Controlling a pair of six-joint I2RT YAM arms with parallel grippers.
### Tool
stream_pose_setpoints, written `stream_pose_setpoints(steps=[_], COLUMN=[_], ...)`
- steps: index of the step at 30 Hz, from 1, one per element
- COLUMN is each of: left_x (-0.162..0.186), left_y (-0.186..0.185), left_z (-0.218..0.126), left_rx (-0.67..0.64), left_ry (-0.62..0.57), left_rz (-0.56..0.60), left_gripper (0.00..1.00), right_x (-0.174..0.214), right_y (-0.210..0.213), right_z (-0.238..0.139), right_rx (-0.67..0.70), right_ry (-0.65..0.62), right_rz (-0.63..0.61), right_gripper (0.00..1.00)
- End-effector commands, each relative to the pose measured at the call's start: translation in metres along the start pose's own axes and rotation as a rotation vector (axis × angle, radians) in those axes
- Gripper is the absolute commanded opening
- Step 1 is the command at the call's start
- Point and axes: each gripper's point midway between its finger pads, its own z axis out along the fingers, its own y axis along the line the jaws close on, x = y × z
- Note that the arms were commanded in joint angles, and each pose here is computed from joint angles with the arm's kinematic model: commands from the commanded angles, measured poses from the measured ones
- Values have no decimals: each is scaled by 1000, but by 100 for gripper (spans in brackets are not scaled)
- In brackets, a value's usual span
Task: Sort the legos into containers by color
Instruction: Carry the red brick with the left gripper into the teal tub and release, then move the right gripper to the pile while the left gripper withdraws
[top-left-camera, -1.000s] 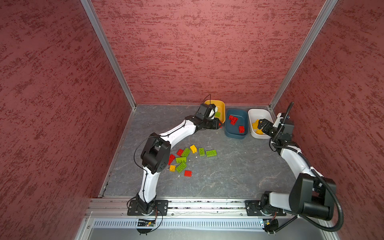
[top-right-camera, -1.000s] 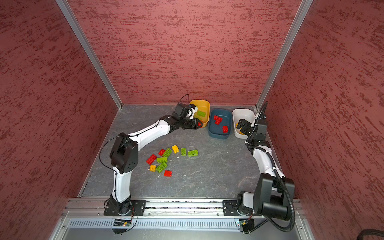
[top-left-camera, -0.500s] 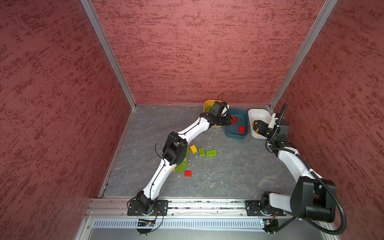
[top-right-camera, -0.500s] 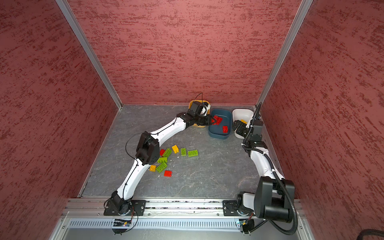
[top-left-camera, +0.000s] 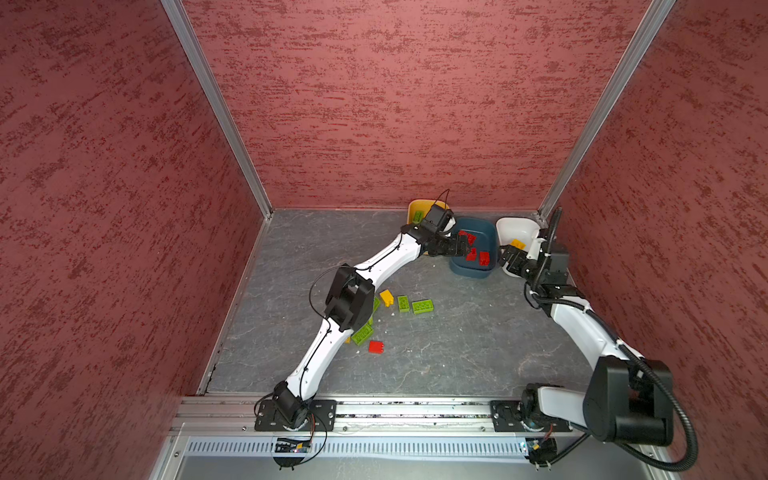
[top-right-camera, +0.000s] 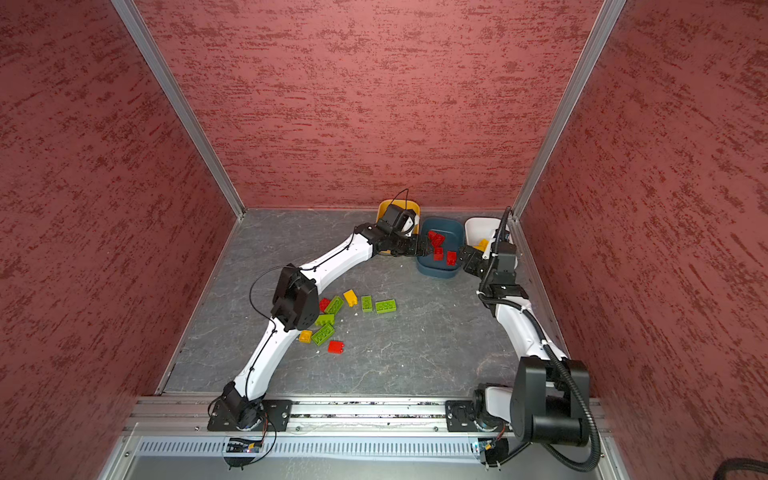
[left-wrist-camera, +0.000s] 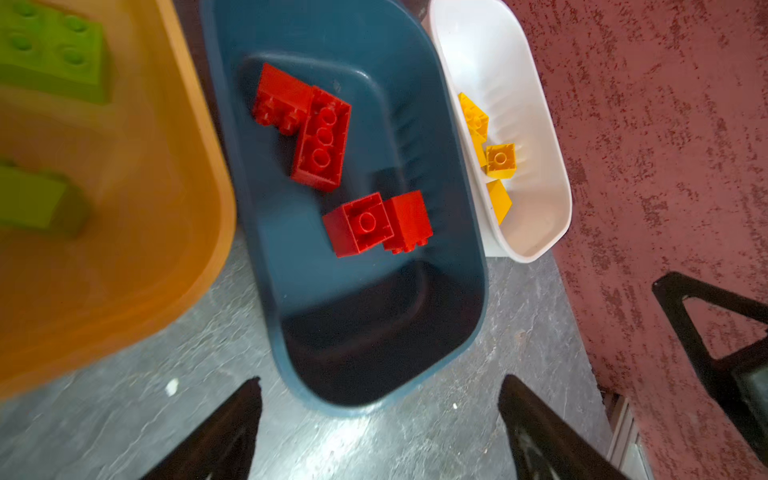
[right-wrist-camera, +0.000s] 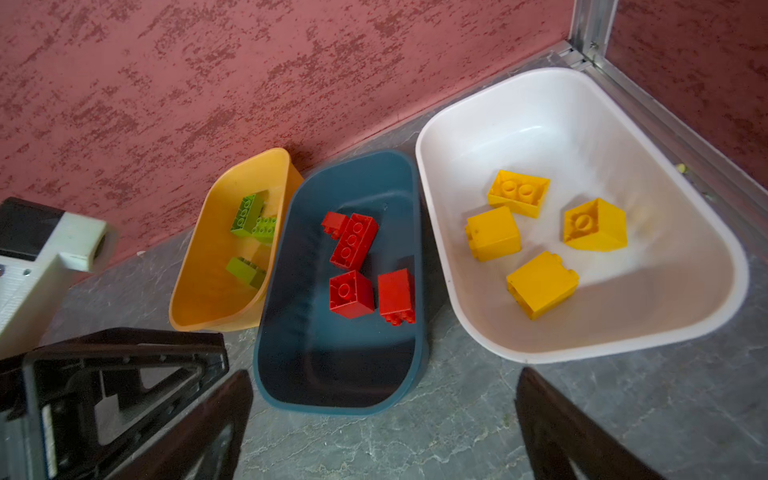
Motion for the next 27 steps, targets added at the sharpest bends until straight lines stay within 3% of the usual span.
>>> stream_pose_setpoints(steps=[1, 3, 7, 18, 20, 27], left_x=[-34, -34, -30, -5, 2, 20], left_y=[-4, 12, 45, 109, 122, 165], left_z=[-53, -65, -87, -145, -156, -197], left_rx=[-24, -82, -198, -344, -383, -520], left_ry=[-149, -171, -209, -315, -325, -380], left_rz=[45, 33, 16, -111, -134, -214], left_gripper=[95, 100, 100, 100, 100, 100], right_x=[15, 22, 39, 95, 113, 182], right_y=[7, 16, 36, 84, 102, 146], right_z=[1, 2, 2, 0, 1, 2], right_rx=[-6, -22, -65, -126, -179, -121], right_ry=[29, 46, 81, 185, 245, 369], right_rz=[-40, -41, -24, 42, 13, -208], right_gripper=[99, 99, 99, 99, 99, 99])
